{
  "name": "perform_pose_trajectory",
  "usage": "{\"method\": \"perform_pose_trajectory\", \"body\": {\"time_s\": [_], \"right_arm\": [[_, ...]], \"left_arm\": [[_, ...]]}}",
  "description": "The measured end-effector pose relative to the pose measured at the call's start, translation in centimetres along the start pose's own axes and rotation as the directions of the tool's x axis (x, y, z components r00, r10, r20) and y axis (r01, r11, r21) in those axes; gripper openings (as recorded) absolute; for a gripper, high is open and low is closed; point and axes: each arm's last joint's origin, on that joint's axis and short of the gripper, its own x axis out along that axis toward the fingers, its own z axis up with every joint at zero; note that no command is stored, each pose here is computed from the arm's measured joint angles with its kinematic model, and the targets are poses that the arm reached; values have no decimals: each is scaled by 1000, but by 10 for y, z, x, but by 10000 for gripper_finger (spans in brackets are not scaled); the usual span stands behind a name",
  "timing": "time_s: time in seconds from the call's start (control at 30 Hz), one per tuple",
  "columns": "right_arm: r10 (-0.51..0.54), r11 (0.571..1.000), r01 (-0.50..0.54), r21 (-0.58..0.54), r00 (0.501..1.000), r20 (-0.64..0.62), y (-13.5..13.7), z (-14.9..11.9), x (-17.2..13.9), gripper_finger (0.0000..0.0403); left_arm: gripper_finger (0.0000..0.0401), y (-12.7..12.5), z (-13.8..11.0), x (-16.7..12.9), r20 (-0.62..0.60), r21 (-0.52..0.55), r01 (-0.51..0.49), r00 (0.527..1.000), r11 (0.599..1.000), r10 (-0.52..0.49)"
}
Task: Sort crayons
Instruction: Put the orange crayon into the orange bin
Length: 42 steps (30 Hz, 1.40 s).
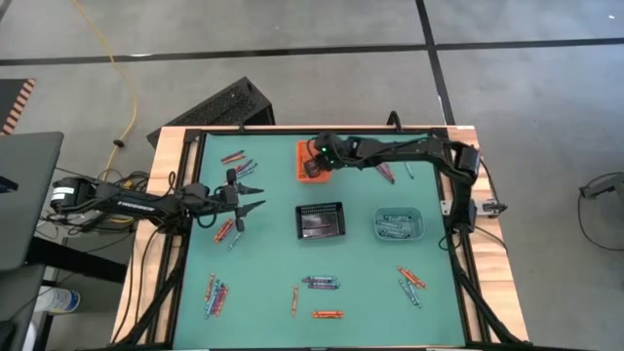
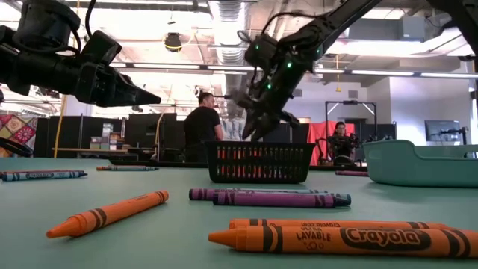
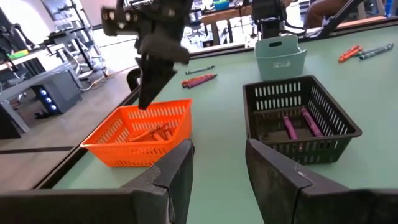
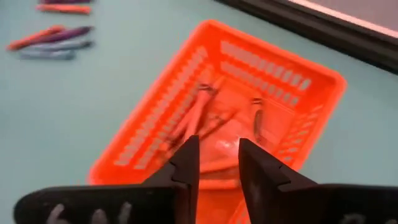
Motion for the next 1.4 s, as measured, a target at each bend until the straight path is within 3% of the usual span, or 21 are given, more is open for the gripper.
{"method": "perform_pose_trajectory", "body": {"time_s": [0.23,0.4,0.5,0.57,0.67,0.8,0.87,1.0,1.13,1.2,1.4], "right_arm": [[136,977,-136,-164,991,-11,25,2,-58,113],[198,928,-198,-317,980,-32,46,-13,-113,113],[201,904,-180,-388,979,14,55,-31,-142,113],[169,902,-126,-413,983,68,55,-47,-159,113],[162,904,-91,-418,977,140,51,-79,-174,113],[339,873,-231,-430,921,193,48,-123,-181,113],[431,843,-310,-440,878,207,47,-144,-183,113],[551,778,-412,-474,811,198,48,-179,-188,113],[611,725,-467,-507,775,159,55,-202,-192,113],[635,696,-478,-535,757,150,61,-211,-195,113],[681,617,-467,-633,720,134,75,-238,-194,113]], "left_arm": [[137,0,-2,0,-19,-45,5,1000,999,-6],[137,-4,-7,0,-58,-262,92,992,961,-111],[137,-8,-7,-1,-36,-419,183,975,889,-217],[137,-10,-2,-1,15,-531,236,963,814,-270],[137,-17,1,-3,45,-617,293,940,730,-339],[137,-32,15,0,56,-690,365,888,625,-457],[137,-43,29,2,36,-707,387,855,592,-517],[137,-69,65,2,-95,-723,345,809,599,-580],[137,-93,97,-10,-330,-724,178,759,666,-562],[137,-104,112,-18,-409,-729,97,733,678,-544],[137,-146,125,-38,-606,-713,-118,600,691,-522]]}}
